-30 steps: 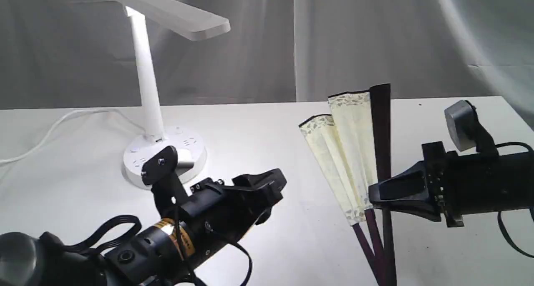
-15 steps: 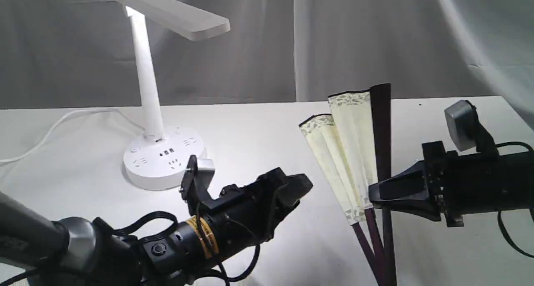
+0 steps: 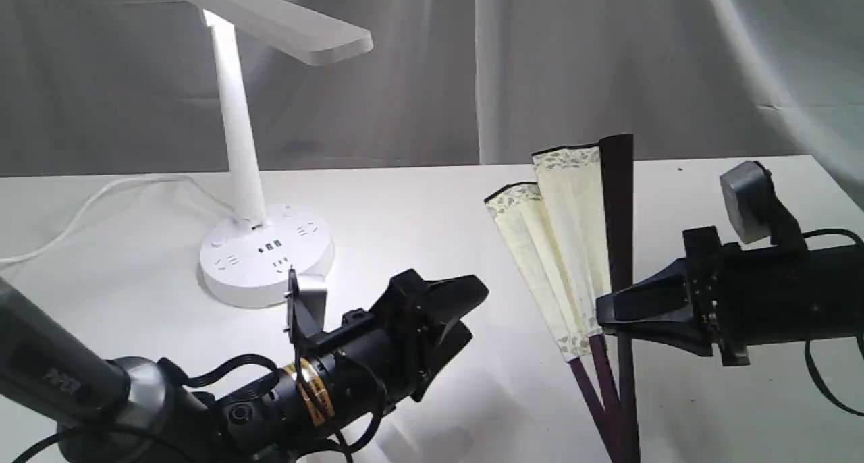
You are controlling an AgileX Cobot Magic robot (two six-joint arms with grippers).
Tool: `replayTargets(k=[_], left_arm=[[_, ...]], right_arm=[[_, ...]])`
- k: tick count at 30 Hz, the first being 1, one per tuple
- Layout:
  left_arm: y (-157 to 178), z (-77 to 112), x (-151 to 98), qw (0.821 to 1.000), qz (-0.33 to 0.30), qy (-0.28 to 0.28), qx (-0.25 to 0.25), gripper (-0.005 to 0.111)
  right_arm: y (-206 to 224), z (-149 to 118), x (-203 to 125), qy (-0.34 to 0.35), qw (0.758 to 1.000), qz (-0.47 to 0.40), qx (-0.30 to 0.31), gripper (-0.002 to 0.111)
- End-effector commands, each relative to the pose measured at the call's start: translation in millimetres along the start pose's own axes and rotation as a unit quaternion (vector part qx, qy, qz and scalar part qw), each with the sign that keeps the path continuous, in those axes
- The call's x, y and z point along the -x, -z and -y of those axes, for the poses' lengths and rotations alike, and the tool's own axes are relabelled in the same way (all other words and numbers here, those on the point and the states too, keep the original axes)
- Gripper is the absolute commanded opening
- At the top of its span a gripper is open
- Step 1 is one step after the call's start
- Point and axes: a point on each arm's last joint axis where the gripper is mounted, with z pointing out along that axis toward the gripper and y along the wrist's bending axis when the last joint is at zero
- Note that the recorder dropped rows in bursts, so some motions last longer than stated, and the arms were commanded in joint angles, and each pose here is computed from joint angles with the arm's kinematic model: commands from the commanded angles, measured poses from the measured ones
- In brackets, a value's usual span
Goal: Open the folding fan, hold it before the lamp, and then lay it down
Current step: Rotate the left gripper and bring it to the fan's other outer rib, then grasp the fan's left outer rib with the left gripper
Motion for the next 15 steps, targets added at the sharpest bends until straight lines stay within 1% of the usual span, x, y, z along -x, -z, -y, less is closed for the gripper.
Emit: replayTargets(k=[1,4,10,15], left_arm=[[-3,3.7,3,1.000,0.009,0.018,-0.014,0.058],[-11,5.8,6,1.000,0.008,0.017,-0.025,0.058],[-23,4.4,8,0.998,0.005,0.049,-0.037,0.058],[-33,4.7,10,0.998,-0.003,0.050,-0.048,0.058]], right_arm=[[1,-5,1,0.007,1.000,0.009,0.012,0.000],[1,-5,1,0.006,1.000,0.011,0.014,0.000],[-2,-7,1,0.009,1.000,0.009,0.016,0.000],[-3,-7,1,0.010,1.000,0.008,0.017,0.000]])
